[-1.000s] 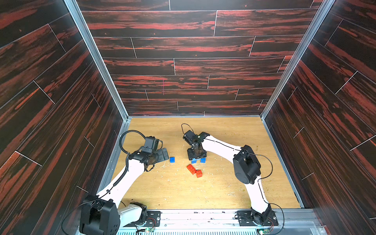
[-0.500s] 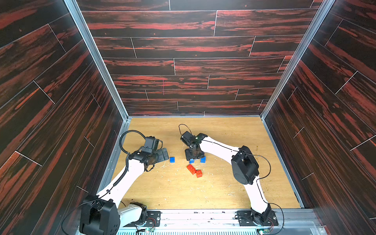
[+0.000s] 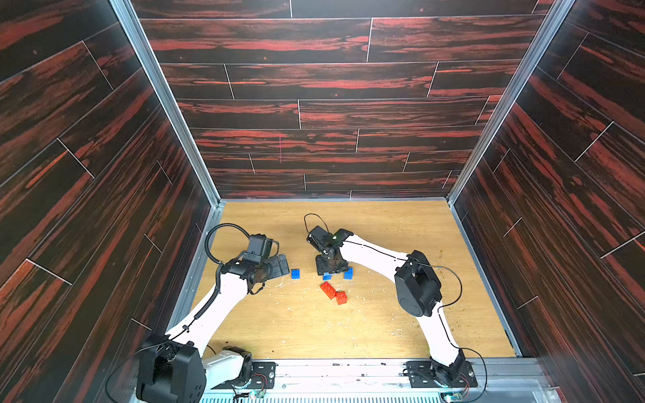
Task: Assemble a giraffe with lego
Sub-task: Assemble the lego brick with the lego brick.
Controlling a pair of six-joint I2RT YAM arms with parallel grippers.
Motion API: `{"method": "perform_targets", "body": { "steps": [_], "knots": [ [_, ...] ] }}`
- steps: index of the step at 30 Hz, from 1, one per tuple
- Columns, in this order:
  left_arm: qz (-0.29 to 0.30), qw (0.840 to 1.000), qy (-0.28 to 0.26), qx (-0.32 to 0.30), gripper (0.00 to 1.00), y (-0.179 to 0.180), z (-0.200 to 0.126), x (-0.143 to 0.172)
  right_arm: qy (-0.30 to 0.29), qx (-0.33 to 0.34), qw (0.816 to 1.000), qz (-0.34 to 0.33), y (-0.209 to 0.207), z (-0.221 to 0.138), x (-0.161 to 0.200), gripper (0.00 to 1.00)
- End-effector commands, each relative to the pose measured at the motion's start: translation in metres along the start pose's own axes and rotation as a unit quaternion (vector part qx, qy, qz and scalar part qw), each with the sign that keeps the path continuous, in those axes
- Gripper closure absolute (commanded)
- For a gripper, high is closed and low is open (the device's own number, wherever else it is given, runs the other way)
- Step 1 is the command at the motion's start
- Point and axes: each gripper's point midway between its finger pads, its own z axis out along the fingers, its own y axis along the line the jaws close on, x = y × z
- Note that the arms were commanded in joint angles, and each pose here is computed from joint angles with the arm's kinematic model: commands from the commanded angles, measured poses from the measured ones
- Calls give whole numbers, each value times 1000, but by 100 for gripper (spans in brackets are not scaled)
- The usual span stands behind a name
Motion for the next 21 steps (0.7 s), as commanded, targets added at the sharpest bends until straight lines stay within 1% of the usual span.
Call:
{"method": "perform_targets", "body": {
  "steps": [1, 3, 5, 7, 10, 15, 19, 21],
  "knots": [
    [5, 1000, -10, 4, 0, -3, -9, -6, 23, 16, 999, 20, -8, 4, 17, 49],
    [5, 1000, -10, 4, 0, -3, -9, -6, 31, 1, 999, 26, -5, 6, 19, 49],
    [4, 1000, -10, 4, 0, -3, -9, -6, 40, 7, 999, 29, -6, 10, 22, 47],
    [4, 1000, -10, 5, 0, -3, -10, -6, 45, 17, 998, 28, -9, 14, 25, 41],
    [4, 1000, -10, 4, 0, -3, -9, -5, 43, 17, 999, 27, -9, 14, 25, 34],
    [5, 1000, -8, 5, 0, -3, -8, -5, 31, 20, 999, 26, -10, 4, 18, 32],
    [4, 1000, -9, 4, 0, -3, -8, -5, 26, 21, 999, 20, -10, 0, 14, 21],
    [5, 1000, -9, 4, 0, -3, -8, -5, 27, 18, 999, 17, -8, -1, 14, 19]
  ]
}}
